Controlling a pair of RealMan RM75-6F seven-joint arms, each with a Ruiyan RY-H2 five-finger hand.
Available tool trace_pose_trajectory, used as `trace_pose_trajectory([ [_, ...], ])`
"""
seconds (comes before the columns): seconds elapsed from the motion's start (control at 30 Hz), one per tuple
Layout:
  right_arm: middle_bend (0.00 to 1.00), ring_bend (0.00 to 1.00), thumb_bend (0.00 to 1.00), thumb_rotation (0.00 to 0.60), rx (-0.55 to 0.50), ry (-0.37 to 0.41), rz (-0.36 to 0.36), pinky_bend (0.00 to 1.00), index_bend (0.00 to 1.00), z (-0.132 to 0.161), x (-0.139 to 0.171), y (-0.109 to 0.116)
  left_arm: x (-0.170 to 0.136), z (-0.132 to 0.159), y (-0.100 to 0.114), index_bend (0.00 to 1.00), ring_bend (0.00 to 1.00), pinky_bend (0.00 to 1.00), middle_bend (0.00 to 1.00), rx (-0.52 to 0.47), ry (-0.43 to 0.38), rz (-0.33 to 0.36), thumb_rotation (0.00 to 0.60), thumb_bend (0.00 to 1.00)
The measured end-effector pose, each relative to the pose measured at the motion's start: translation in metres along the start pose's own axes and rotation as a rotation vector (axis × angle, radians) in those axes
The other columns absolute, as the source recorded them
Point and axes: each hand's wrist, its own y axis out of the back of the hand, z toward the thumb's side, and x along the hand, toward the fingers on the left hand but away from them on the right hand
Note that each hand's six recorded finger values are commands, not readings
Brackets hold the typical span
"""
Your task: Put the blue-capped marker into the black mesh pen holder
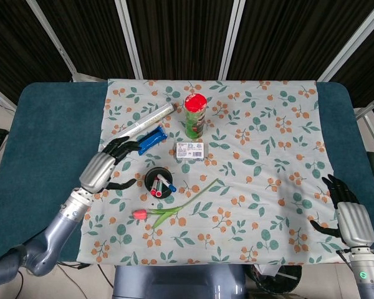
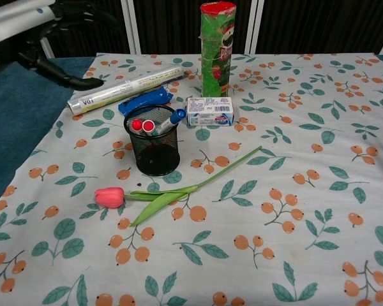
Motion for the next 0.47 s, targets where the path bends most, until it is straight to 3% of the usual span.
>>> trace_pose_trajectory([
  [0.1,0.0,0.0,0.22,0.6,0.01,0.003,-0.003,0.18,0.07,0.001,0.001,0.0,-0.025,-0.016,0.017,0.02,0.0,0.0,0.0,0.159,0.054,0.025,0.6,0.12],
  [0.23,0.0,0.0,0.22,0.6,0.028,0.012,-0.013,0.18,0.06,0.002,0.001,0.001,-0.079,-0.042,0.042,0.0,0.0,0.0,0.0,0.364,0.191,0.056,0.6,0.05],
  [0.33,0.0,0.0,0.22,0.6,0.036,0.02,-0.019,0.18,0.05,0.002,0.001,0.002,-0.121,-0.056,0.054,0.0,0.0,0.0,0.0,0.426,0.295,0.075,0.6,0.03],
  [0.47,0.0,0.0,0.22,0.6,0.04,0.029,-0.021,0.18,0.05,0.004,0.002,0.002,-0.158,-0.072,0.058,0.0,0.0,0.0,0.0,0.41,0.397,0.074,0.6,0.03],
])
